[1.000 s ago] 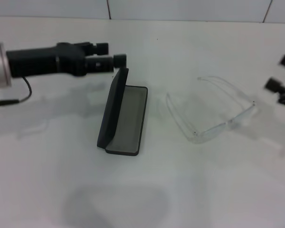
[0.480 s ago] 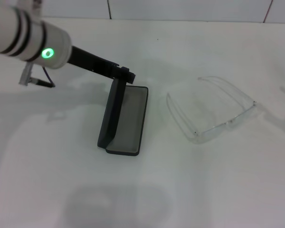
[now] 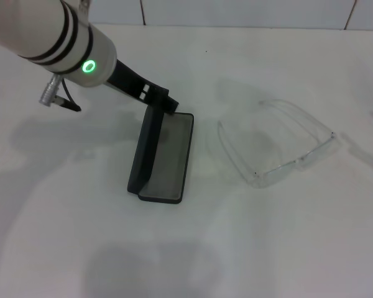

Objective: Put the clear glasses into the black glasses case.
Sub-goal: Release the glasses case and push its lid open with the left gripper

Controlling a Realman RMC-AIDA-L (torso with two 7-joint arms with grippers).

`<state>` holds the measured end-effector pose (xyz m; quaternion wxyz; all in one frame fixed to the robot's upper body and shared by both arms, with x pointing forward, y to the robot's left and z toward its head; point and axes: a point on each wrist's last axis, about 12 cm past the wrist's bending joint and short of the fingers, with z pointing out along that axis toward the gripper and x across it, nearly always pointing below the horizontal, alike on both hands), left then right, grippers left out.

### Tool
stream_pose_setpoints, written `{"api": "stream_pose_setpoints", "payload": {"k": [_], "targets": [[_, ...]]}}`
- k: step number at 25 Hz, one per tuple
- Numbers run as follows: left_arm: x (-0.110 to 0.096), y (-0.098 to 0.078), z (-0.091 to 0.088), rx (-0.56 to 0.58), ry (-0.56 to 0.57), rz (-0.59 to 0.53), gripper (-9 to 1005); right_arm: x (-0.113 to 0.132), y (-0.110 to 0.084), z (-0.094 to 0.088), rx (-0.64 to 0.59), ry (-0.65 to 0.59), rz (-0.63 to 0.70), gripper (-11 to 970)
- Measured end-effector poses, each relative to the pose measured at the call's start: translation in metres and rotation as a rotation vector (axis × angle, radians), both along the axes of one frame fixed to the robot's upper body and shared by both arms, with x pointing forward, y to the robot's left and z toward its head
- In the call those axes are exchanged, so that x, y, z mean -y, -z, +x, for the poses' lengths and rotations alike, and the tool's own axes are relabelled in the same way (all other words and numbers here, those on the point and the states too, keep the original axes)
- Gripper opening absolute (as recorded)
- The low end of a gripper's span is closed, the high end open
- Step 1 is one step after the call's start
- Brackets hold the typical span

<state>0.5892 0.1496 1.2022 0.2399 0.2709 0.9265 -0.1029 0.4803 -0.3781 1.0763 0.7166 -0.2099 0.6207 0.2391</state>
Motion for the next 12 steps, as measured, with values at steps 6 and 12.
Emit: {"api": "stream_pose_setpoints", "payload": {"k": [6, 12], "targets": [[0.002, 0.009, -0.005, -0.060, 0.006, -0.022, 831, 0.000, 0.000, -0.001, 0.005, 0.003, -0.003, 859], [0.002, 0.029, 0.000, -0.104, -0.015, -0.014, 818, -0.001, 0.001, -0.002, 0.012, 0.006, -0.009, 860]]}}
